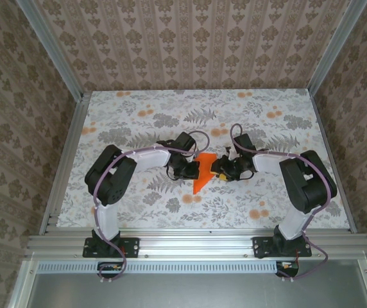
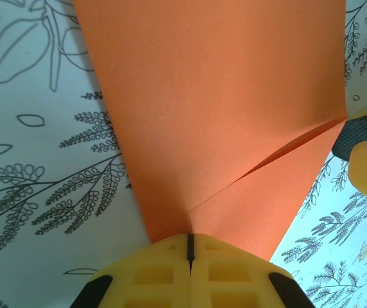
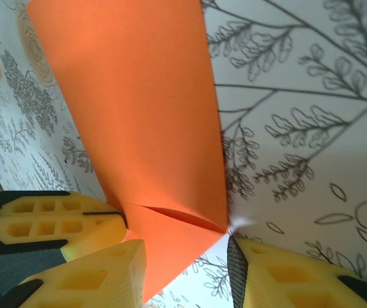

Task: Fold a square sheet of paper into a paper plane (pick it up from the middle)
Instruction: Fourth fold the wing at the center of the table.

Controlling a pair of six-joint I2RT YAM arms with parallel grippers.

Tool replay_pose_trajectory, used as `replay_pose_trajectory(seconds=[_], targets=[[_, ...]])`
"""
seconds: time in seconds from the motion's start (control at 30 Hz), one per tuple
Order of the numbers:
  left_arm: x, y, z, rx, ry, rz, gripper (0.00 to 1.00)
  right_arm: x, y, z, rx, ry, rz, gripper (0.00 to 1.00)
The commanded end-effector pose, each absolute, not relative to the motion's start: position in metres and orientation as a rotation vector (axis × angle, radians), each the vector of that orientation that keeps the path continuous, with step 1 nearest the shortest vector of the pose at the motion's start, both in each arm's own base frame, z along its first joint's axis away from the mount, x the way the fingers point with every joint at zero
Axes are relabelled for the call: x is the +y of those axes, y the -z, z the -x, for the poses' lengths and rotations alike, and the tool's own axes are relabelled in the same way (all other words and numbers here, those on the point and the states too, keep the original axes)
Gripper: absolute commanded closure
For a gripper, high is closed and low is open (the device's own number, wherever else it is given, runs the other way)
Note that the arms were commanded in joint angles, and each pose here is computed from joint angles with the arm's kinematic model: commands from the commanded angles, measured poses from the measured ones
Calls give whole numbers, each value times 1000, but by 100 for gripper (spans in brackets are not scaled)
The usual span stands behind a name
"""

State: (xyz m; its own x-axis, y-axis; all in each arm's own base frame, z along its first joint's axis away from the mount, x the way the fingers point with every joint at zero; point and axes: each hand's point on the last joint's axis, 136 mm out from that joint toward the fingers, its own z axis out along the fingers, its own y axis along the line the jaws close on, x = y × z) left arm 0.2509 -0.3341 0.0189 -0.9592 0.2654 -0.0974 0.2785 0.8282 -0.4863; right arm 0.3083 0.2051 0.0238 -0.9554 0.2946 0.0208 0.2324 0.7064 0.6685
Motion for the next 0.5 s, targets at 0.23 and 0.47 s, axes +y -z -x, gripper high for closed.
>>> replay_pose_trajectory(seconds=[0.23, 0.47], targets=[[-314, 8, -223, 3101, 692, -484, 100, 216, -36, -325, 2747, -1152, -445, 60], [-315, 7, -224, 3100, 695, -487, 100, 214, -40, -324, 2736, -1147, -440, 61]])
